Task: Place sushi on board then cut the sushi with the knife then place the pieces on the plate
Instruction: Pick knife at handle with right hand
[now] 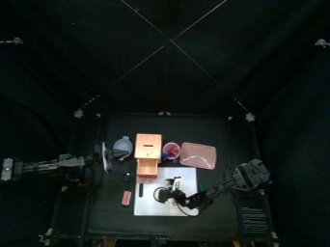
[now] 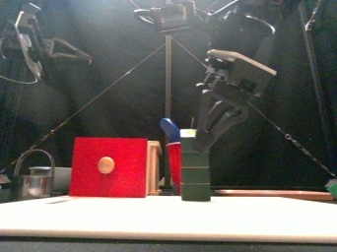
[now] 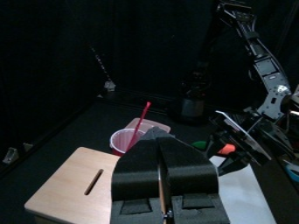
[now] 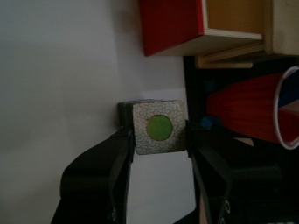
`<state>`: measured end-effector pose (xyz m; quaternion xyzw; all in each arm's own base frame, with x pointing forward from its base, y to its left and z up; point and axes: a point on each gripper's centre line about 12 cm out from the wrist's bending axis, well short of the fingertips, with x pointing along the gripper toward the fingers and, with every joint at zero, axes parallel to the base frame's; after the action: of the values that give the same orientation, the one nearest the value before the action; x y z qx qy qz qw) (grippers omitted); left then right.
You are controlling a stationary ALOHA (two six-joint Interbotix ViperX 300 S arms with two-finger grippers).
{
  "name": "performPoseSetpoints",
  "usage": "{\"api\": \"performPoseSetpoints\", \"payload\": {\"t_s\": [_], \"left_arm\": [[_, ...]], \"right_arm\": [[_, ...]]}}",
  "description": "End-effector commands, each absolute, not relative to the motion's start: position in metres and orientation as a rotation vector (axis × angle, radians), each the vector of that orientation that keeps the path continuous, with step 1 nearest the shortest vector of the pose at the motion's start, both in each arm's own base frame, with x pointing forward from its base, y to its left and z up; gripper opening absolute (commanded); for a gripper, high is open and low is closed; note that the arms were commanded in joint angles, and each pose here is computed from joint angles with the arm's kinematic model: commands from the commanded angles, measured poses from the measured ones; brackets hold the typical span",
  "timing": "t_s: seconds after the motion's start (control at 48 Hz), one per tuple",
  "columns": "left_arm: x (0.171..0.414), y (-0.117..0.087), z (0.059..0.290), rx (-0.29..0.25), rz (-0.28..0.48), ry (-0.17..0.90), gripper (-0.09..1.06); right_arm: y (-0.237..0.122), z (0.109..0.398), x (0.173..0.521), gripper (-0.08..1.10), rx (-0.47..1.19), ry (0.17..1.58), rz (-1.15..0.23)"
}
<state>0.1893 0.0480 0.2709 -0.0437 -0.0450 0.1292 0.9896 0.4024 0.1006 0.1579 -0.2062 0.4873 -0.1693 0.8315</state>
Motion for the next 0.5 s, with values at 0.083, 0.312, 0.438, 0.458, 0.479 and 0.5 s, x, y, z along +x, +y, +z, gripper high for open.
{"api": "performPoseSetpoints", "payload": {"t_s": [0.083, 0.312, 0.438, 0.458, 0.479, 0.5], "left_arm": [[0.19, 0.049, 0.273, -0.091, 0.262, -0.102, 0.02], [0.189, 0.049, 0.271, -0.1, 0.266, -0.095, 0.02], [0.189, 0.049, 0.27, -0.1, 0.267, -0.095, 0.02], [0.189, 0.049, 0.27, -0.1, 0.267, -0.095, 0.02], [0.189, 0.049, 0.27, -0.1, 0.267, -0.094, 0.02], [0.189, 0.049, 0.271, -0.1, 0.267, -0.095, 0.02]], "right_arm": [[0.112, 0.173, 0.405, 0.7, -0.394, 0.998, -0.341], [0.128, 0.175, 0.404, 0.89, -0.333, 1.005, -0.299], [0.137, 0.174, 0.405, 0.98, -0.292, 1.012, -0.277], [0.139, 0.174, 0.405, 0.99, -0.285, 1.014, -0.272], [0.14, 0.175, 0.405, 1.0, -0.275, 1.015, -0.271], [0.142, 0.175, 0.405, 1.01, -0.267, 1.017, -0.265]]}}
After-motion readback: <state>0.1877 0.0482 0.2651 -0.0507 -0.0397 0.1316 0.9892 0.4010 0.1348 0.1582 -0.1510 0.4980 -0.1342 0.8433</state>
